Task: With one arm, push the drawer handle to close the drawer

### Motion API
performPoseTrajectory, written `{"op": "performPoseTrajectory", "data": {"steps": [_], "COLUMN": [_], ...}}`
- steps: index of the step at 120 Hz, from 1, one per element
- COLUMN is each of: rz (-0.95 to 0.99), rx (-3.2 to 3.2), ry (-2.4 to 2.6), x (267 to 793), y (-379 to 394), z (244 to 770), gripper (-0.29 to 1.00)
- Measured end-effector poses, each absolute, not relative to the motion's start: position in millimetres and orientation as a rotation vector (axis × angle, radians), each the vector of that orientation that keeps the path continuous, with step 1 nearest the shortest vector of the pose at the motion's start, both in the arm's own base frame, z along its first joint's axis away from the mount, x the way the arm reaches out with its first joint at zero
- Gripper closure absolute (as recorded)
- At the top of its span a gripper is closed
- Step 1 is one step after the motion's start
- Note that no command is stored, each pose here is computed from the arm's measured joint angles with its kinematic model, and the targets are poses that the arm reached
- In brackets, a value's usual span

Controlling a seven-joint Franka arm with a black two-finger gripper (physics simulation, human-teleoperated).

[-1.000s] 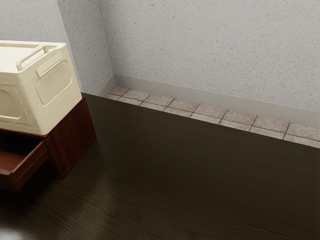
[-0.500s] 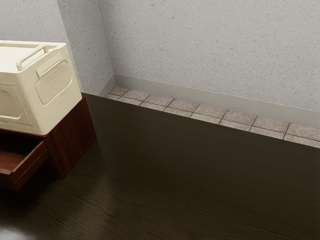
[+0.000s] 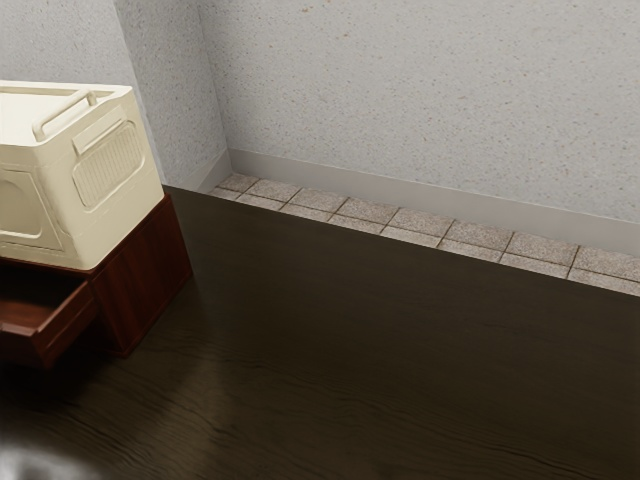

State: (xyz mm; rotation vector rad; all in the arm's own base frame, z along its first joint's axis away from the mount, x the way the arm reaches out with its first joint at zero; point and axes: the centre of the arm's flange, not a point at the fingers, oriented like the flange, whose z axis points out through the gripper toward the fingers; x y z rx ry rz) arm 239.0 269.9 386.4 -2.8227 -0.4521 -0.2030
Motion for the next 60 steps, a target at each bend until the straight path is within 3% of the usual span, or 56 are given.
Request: {"op": "performPoseTrajectory", "data": {"steps": [60], "rz": [-0.212], "rx": [-2.815], "ry": [-0.247], "x": [287], "y": [275], "z": [386], "gripper": [0.79]}}
